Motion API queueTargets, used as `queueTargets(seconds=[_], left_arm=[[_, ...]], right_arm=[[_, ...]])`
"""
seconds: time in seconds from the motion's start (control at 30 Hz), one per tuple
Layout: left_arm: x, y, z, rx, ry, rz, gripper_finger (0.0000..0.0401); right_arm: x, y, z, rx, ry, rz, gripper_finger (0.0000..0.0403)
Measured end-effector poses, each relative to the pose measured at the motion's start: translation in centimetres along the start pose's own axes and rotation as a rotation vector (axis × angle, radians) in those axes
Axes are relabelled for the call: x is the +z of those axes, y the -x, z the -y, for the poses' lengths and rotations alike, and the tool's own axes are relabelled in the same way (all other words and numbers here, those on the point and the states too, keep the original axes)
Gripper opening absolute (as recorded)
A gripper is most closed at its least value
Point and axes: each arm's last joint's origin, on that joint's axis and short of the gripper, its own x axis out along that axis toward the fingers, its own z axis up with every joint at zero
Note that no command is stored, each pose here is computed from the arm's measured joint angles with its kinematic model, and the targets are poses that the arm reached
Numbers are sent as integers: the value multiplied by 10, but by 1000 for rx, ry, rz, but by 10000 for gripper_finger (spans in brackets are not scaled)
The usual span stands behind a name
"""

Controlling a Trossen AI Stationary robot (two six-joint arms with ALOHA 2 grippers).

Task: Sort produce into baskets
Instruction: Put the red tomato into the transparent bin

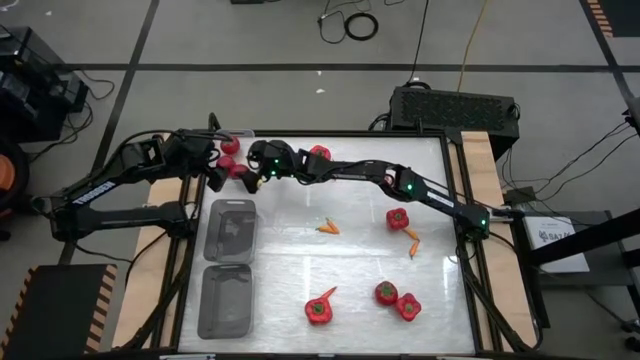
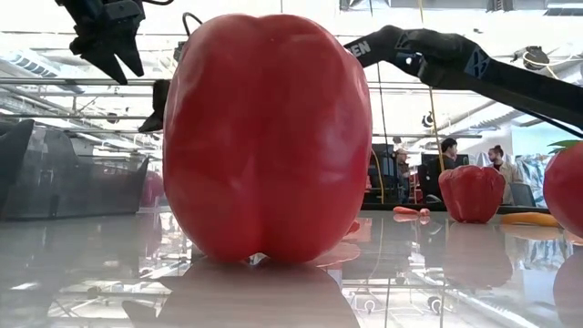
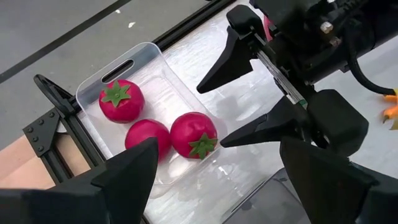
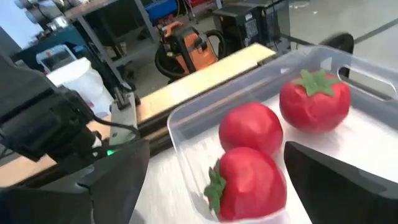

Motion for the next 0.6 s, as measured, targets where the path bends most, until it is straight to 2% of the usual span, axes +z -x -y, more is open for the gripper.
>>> queueTargets(seconds=[0.23,0.37,0.6], left_arm=[[0,0,0,-7,-7,-2,341],[2,0,2,-51,-22,11,341],[7,-3,6,-116,-51,13,341]], right_arm=[[25,22,2,-59,55,-118,363],[44,43,1,-95,104,-202,363],[69,97,3,-198,126,-482,364]])
